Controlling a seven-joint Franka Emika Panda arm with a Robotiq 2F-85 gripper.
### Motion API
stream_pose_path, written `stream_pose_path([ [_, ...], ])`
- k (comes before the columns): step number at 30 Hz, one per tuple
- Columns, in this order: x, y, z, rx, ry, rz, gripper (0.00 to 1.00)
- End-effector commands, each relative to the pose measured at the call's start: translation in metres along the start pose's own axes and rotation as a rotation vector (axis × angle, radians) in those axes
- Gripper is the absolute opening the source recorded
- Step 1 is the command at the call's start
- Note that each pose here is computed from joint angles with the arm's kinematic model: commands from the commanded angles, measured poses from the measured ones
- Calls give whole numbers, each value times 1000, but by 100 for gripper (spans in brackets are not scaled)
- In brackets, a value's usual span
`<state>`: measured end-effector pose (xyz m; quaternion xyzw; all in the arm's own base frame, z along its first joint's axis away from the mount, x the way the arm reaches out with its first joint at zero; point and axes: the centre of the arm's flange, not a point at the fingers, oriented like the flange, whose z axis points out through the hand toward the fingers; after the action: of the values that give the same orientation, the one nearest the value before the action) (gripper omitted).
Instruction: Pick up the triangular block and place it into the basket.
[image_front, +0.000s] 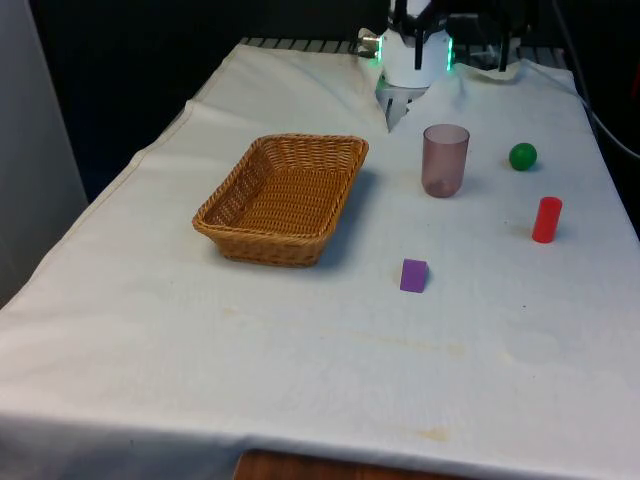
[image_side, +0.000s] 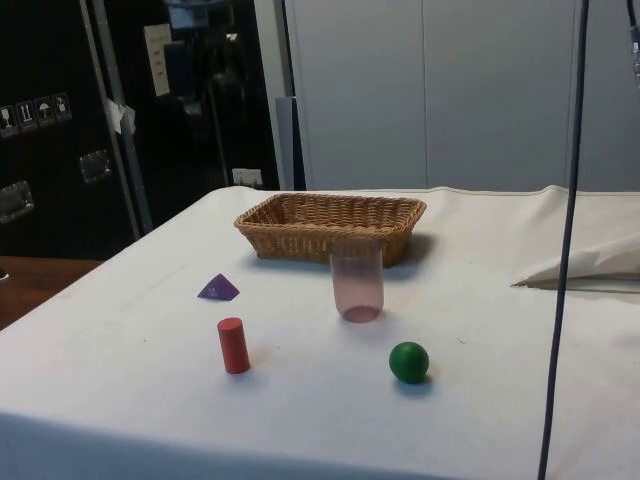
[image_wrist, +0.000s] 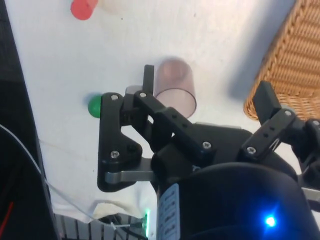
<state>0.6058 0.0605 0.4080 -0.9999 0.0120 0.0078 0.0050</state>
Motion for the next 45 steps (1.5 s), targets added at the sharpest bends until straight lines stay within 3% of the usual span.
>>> stream_pose_path([
  [1, -1, -3, 3, 3, 9, 4, 100],
  [8, -6, -16, 28, 4, 20, 7, 100],
  [9, -7, -14, 27, 4, 10, 4, 100],
  [11, -5, -19, 34, 1, 33, 7, 100],
  [16, 0, -20, 46, -8, 57, 3, 100],
  [17, -1, -20, 45, -2, 46, 0, 100],
  [23, 10, -30, 63, -14, 83, -7, 100],
  [25, 7, -29, 62, -8, 74, -11, 100],
  [27, 15, -32, 70, -16, 94, -10, 100],
  [33, 23, -27, 91, -21, 114, -12, 100],
  [34, 21, -30, 88, -16, 107, -14, 100],
  [43, 25, -6, 122, -32, 127, -30, 100],
  [44, 24, -8, 119, -36, 119, -28, 100],
  [45, 25, -5, 125, -33, 130, -33, 100],
])
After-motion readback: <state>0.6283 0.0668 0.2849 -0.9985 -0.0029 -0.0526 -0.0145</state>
